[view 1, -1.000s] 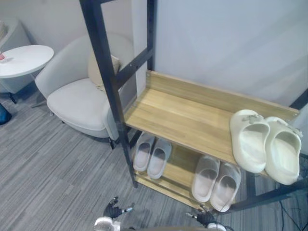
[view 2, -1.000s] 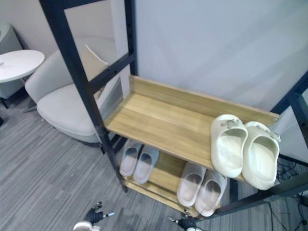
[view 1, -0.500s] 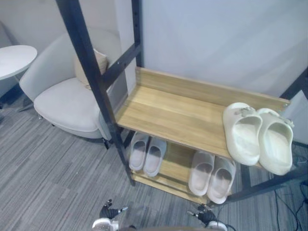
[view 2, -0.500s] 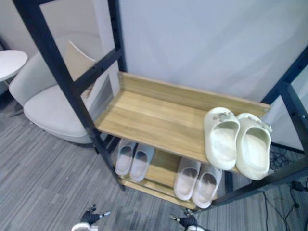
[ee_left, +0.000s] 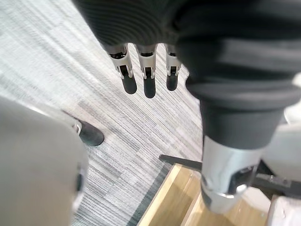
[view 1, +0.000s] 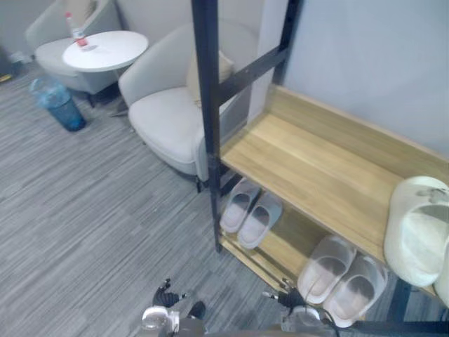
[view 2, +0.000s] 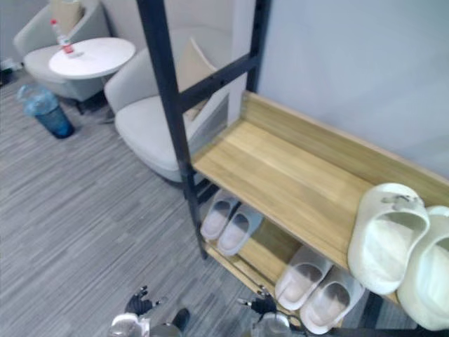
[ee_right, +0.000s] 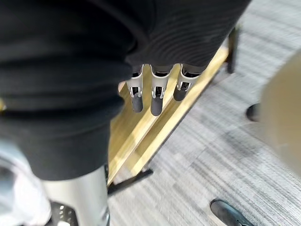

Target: Organize the slippers on the shoe rack

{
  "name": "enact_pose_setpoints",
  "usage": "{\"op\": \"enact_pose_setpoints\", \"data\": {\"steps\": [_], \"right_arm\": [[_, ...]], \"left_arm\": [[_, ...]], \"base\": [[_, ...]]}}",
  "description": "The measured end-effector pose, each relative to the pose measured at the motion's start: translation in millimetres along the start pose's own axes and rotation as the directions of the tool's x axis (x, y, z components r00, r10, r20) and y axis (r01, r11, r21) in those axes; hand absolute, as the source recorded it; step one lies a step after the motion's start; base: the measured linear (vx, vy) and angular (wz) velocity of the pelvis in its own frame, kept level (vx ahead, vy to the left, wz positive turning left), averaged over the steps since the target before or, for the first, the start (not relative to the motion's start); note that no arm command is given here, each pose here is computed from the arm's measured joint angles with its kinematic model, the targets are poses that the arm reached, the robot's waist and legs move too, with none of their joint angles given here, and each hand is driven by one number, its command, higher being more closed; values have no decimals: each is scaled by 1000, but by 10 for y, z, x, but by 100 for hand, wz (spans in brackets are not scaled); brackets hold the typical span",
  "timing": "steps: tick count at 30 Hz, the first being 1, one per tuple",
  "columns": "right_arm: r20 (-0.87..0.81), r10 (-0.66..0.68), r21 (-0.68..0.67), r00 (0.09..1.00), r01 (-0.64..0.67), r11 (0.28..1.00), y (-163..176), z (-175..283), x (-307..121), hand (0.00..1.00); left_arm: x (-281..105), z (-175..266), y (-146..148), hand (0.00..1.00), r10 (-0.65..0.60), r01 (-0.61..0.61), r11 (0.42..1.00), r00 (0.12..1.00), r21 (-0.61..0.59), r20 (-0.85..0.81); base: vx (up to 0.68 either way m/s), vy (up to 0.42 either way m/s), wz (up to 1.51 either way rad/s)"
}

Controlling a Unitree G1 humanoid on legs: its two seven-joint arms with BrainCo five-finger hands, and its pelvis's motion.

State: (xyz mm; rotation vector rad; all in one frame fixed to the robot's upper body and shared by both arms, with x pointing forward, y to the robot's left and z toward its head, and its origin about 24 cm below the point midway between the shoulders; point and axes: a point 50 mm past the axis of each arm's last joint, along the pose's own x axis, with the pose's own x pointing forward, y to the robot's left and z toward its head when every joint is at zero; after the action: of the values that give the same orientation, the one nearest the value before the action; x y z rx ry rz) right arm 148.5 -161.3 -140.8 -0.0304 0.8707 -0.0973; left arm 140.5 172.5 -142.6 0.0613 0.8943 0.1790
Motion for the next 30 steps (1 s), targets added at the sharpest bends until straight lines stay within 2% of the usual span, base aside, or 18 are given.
{"op": "enact_pose_setpoints", "data": {"steps": [1, 4, 6, 9, 13, 15, 22, 30], "right_arm": [[9, -9, 0, 1000, 9, 1000, -18, 7, -8, 0], [18, -6, 0, 1000, 6, 1000, 10, 37, -4, 0], [42, 9, 23, 999, -10, 1000, 107, 108, 5, 0], [57, -5, 36, 998, 3, 999, 75, 135, 0, 0], [57, -5, 54, 998, 2, 999, 90, 175, 26, 0], [49, -8, 66, 999, 5, 998, 92, 163, 29, 0], [11, 11, 61, 1000, -11, 998, 130, 72, 23, 0], [29, 20, 39, 999, -21, 999, 127, 83, 23, 0]], "left_arm": [[-11, 30, -97, 0, -11, 12, 998, 1000, -55, 10], [-14, 90, -113, 0, 14, -10, 993, 999, -116, 32], [-12, 87, -84, 0, 27, -24, 991, 999, -130, 26], [0, 145, -115, 0, 19, -13, 991, 999, -132, 43], [25, 184, -82, 0, 16, -11, 995, 999, -96, 52], [34, 138, -47, 0, 12, -10, 999, 999, -53, 35], [36, 56, 14, 0, 17, -17, 1000, 1000, -18, 3], [51, 18, 23, 0, 15, -16, 1000, 1000, -9, -25]], "base": [[-144, -61, 115], [-114, -33, 97], [-110, -39, 88], [-68, 11, 117], [-24, 83, 119], [42, 96, 35], [122, 124, 20], [273, -127, 105]]}}
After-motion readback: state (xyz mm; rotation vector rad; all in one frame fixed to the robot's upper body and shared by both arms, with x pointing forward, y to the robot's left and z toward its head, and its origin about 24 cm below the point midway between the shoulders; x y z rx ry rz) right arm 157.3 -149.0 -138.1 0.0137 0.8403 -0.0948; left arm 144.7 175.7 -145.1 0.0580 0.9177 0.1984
